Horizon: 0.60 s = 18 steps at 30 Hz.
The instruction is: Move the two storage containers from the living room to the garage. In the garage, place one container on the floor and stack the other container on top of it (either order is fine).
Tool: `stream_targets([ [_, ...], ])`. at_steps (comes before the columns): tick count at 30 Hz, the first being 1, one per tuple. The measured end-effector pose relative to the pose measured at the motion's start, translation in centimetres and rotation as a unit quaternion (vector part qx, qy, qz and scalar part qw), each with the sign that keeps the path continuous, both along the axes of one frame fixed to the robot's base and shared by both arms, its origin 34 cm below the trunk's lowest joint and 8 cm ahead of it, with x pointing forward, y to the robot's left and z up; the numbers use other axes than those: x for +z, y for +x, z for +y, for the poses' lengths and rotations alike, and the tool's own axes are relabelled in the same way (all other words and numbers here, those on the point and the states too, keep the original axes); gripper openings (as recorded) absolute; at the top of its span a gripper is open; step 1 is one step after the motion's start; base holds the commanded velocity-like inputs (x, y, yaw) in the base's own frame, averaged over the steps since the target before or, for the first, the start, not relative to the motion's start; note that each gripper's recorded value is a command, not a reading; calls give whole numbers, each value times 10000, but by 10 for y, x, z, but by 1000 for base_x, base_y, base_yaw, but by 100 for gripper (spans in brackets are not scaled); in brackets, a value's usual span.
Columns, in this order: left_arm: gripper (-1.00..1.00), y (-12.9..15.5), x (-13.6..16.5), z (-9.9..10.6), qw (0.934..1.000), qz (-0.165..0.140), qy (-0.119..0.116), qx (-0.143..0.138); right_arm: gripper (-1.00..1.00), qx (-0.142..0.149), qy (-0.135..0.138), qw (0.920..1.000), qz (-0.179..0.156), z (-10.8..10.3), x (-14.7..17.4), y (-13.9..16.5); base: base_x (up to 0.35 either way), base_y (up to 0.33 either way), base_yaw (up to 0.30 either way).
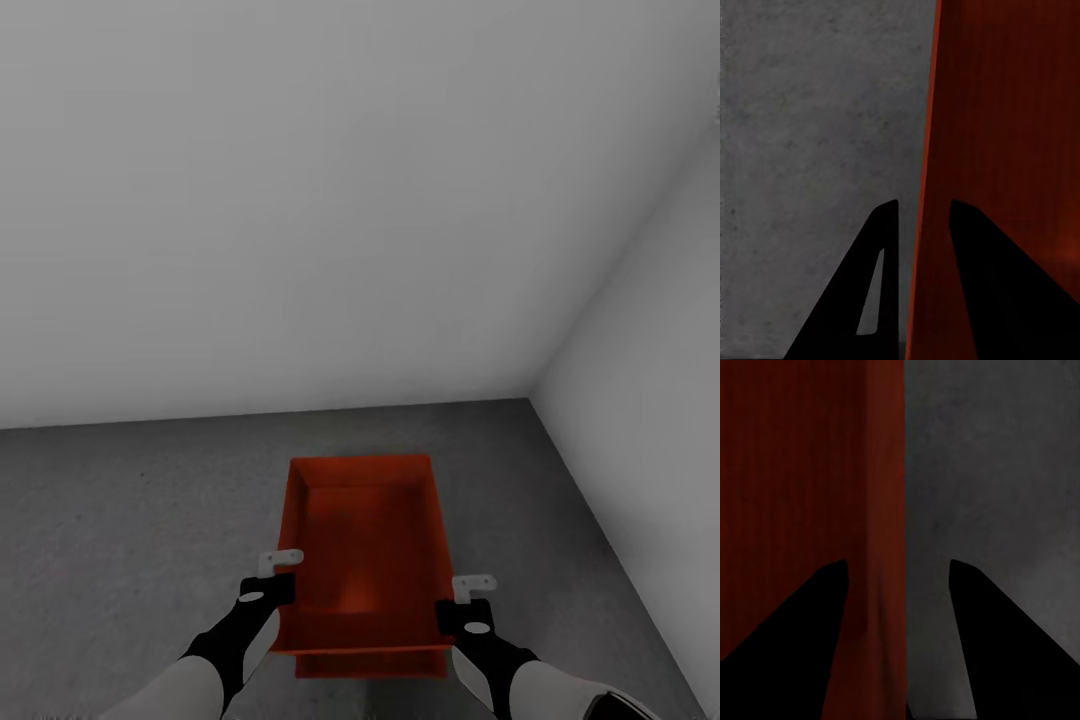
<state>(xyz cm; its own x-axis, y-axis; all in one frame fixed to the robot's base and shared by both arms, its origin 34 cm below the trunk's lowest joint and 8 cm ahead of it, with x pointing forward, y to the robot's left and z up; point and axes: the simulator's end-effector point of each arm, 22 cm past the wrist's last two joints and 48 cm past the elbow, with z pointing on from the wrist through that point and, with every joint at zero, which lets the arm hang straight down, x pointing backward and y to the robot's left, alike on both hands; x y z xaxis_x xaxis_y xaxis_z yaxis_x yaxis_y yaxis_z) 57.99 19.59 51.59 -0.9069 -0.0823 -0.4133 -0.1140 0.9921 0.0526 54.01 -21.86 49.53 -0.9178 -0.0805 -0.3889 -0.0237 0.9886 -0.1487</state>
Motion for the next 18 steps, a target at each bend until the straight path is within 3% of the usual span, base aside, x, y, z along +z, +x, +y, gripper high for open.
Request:
stream_targets([
  [18, -100, 0, 0, 0, 10000, -2, 5, 2, -100, 2, 0, 10000, -3, 0, 0, 0, -22, 5, 0],
])
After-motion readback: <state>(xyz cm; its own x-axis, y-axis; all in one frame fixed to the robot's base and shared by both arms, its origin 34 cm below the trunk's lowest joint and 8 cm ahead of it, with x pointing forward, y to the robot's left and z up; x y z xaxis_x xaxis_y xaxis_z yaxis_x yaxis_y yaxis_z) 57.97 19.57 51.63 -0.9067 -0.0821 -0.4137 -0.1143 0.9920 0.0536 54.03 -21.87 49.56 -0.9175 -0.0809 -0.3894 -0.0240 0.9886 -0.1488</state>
